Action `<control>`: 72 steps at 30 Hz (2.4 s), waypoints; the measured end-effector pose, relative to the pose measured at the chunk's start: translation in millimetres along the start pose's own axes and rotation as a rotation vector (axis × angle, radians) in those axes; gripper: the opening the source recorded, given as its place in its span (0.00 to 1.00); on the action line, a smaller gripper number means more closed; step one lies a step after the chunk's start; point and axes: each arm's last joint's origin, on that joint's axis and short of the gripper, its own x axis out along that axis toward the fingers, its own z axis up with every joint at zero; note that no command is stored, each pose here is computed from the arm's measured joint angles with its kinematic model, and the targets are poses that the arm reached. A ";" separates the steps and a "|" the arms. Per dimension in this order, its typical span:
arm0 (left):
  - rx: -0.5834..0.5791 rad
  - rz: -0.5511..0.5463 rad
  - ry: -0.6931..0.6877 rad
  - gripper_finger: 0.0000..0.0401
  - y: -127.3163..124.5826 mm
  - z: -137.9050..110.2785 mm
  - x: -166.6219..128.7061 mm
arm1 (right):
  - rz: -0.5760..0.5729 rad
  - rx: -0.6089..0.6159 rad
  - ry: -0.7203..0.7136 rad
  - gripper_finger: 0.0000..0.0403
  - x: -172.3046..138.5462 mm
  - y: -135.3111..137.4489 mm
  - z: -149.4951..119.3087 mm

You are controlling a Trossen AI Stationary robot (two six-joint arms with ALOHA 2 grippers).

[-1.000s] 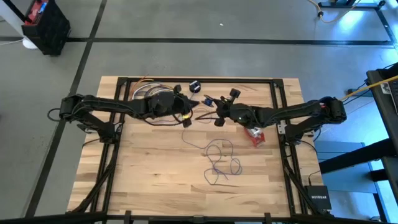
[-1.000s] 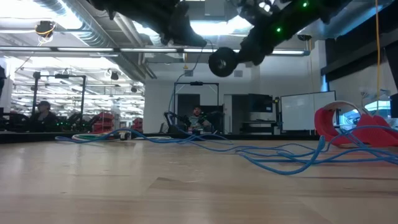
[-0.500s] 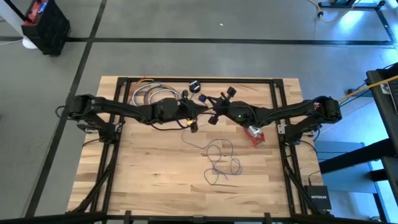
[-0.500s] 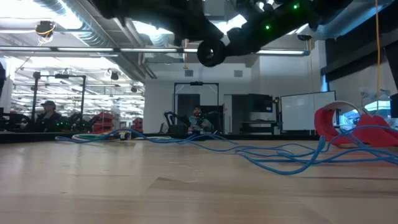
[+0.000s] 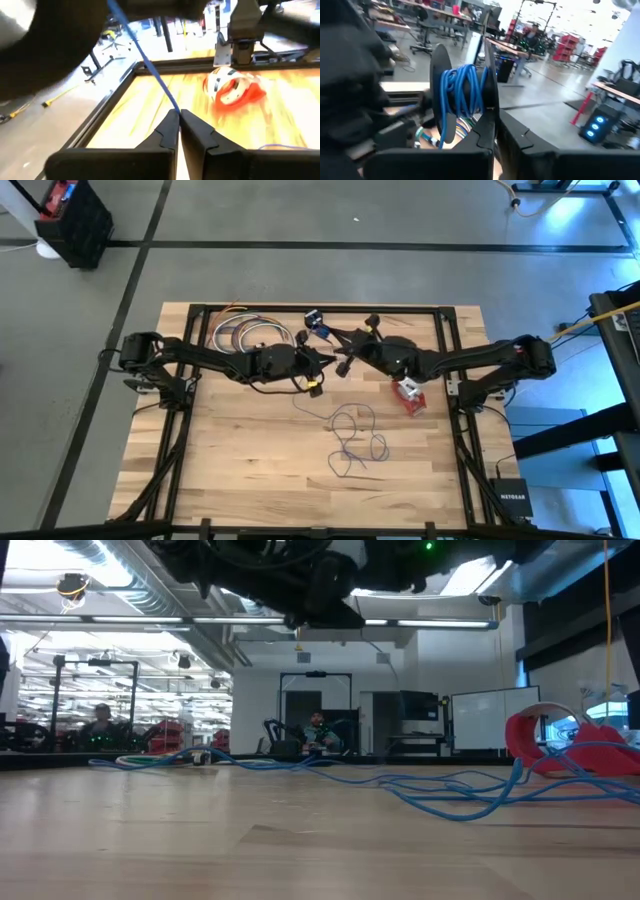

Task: Coil cords
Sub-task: Coil the blue wire onto the spool

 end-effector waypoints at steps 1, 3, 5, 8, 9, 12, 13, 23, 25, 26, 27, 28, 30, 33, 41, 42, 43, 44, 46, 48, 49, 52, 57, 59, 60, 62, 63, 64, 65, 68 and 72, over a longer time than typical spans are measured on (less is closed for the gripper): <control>0.004 0.000 0.014 0.01 0.1 -1.1 -0.2 | 0.008 0.003 -0.008 0.03 -2.9 -1.5 3.4; 0.007 0.003 0.026 0.01 0.4 -2.0 -0.1 | 0.017 0.006 -0.015 0.03 -9.3 -4.3 9.5; 0.005 0.004 0.018 0.01 1.0 -1.3 0.0 | 0.024 0.012 -0.027 0.03 -15.5 -6.5 15.6; 0.001 0.007 0.009 0.01 2.3 -0.5 0.4 | 0.031 0.014 -0.034 0.03 -22.6 -6.4 21.1; 0.003 0.009 0.009 0.00 2.9 -0.6 0.5 | 0.031 0.012 -0.034 0.03 -24.2 -5.4 21.9; 0.012 0.007 0.012 0.00 4.0 -1.1 0.9 | 0.032 -0.007 -0.039 0.03 -27.5 -2.4 24.0; 0.012 0.009 0.013 0.00 5.2 -1.3 1.2 | 0.034 -0.010 -0.041 0.03 -28.3 -1.2 24.5; 0.103 0.160 0.080 0.00 27.8 -7.0 3.6 | 0.063 -0.047 0.010 0.03 -33.0 6.6 20.5; 0.129 0.171 0.089 0.00 30.9 -4.8 0.3 | 0.063 -0.060 0.027 0.03 -35.3 9.8 19.9; 0.136 0.182 0.096 0.00 32.6 -3.5 -2.0 | 0.057 -0.077 0.040 0.03 -36.6 11.2 19.1; 0.150 0.192 0.102 0.00 34.5 -1.4 -5.1 | 0.051 -0.101 0.054 0.03 -38.0 12.5 18.5; 0.157 0.203 0.107 0.00 35.9 0.4 -7.6 | 0.047 -0.119 0.067 0.03 -39.4 13.8 17.9; 0.172 0.223 0.113 0.00 39.2 5.3 -14.4 | 0.056 -0.164 0.103 0.03 -41.9 16.6 14.7; 0.178 0.235 0.108 0.01 43.7 13.8 -25.7 | 0.075 -0.219 0.169 0.03 -43.2 17.8 7.1; 0.143 0.216 0.084 0.01 45.0 27.6 -44.9 | 0.057 -0.327 0.309 0.03 -42.5 17.7 -10.6; 0.132 0.213 0.080 0.01 43.7 28.0 -45.2 | 0.041 -0.339 0.322 0.03 -41.6 17.6 -12.6; 0.125 0.207 0.080 0.01 41.8 28.0 -45.6 | 0.028 -0.348 0.336 0.03 -39.7 17.0 -15.2; 0.117 0.198 0.077 0.01 39.6 28.4 -46.1 | 0.018 -0.356 0.354 0.03 -36.9 15.6 -18.5; 0.098 0.174 0.065 0.01 35.4 29.2 -46.3 | 0.002 -0.377 0.396 0.03 -30.5 12.9 -27.4; 0.078 0.159 0.056 0.01 31.7 30.4 -47.0 | -0.017 -0.389 0.429 0.03 -23.0 10.1 -36.0; 0.070 0.153 0.055 0.01 30.2 30.4 -47.2 | -0.029 -0.390 0.442 0.03 -19.1 8.4 -39.6; 0.032 0.143 0.051 0.01 27.2 30.6 -47.7 | -0.069 -0.366 0.455 0.03 -7.8 3.5 -47.9; 0.062 0.109 0.132 0.01 20.2 23.3 -50.0 | -0.091 -0.354 0.437 0.03 -2.7 1.1 -48.5; 0.066 0.095 0.190 0.01 18.0 16.8 -50.3 | -0.099 -0.378 0.442 0.03 -4.4 0.6 -47.6; 0.058 0.093 0.215 0.01 17.2 13.0 -48.6 | -0.101 -0.384 0.438 0.03 -5.1 1.2 -46.7; 0.040 0.098 0.255 0.01 18.3 4.7 -44.7 | -0.103 -0.384 0.428 0.03 -7.2 2.5 -44.1; 0.040 0.100 0.274 0.01 18.9 -0.7 -41.9 | -0.105 -0.385 0.428 0.03 -7.3 2.2 -43.8; 0.040 0.097 0.292 0.01 20.4 -5.9 -39.0 | -0.104 -0.384 0.427 0.03 -7.3 2.2 -43.7; 0.026 0.093 0.307 0.02 22.9 -11.0 -36.4 | -0.103 -0.386 0.429 0.03 -7.4 2.3 -44.0; -0.045 0.054 0.319 0.09 32.3 -24.6 -25.6 | -0.103 -0.387 0.430 0.03 -7.4 2.2 -44.1; -0.113 0.069 0.334 0.25 51.4 -41.6 -8.7 | -0.103 -0.386 0.429 0.03 -7.3 2.1 -44.0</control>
